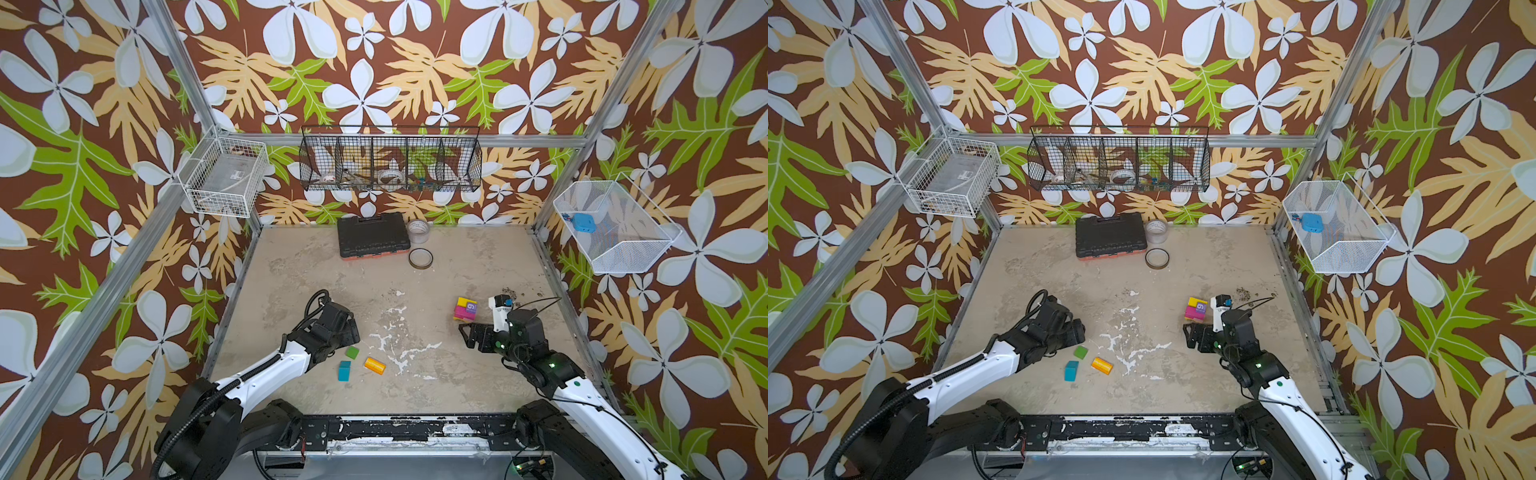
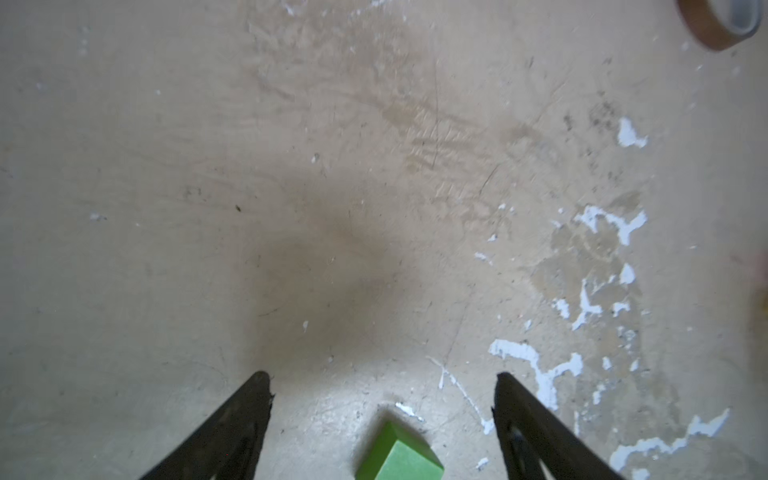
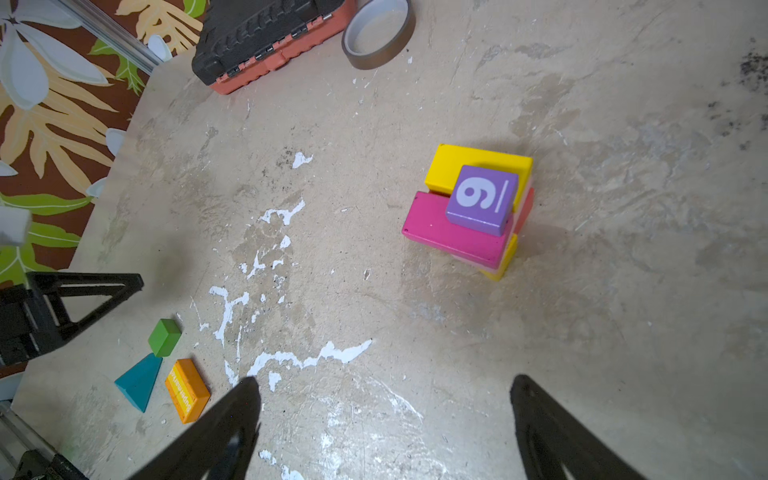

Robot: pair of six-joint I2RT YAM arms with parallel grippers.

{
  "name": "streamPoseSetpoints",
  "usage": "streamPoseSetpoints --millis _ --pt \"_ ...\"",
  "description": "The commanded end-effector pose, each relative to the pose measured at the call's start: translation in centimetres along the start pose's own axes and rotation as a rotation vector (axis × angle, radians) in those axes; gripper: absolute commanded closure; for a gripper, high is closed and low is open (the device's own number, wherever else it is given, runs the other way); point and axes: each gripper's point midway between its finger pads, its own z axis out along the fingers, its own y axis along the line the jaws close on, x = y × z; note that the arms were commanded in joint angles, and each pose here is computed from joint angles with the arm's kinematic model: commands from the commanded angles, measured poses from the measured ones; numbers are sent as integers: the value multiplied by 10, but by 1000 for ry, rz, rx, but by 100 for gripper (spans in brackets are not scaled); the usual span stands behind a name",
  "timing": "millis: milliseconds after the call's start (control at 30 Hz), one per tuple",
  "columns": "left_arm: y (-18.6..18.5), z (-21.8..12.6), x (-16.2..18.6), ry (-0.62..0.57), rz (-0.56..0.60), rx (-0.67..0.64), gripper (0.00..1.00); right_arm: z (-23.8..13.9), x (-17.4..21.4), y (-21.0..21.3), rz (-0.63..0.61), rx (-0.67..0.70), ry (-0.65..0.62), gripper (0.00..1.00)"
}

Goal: Build the wood block tower
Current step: 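Lower the left gripper onto the green cube and close on it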

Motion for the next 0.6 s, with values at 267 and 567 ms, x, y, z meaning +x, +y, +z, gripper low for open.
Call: streamPoseSetpoints --millis 267,567 --pt "-4 18 46 77 155 -70 25 -2 2 8 -21 -44 7 6" --pt "-12 17 59 94 211 -74 38 -2 3 10 -23 -60 11 6"
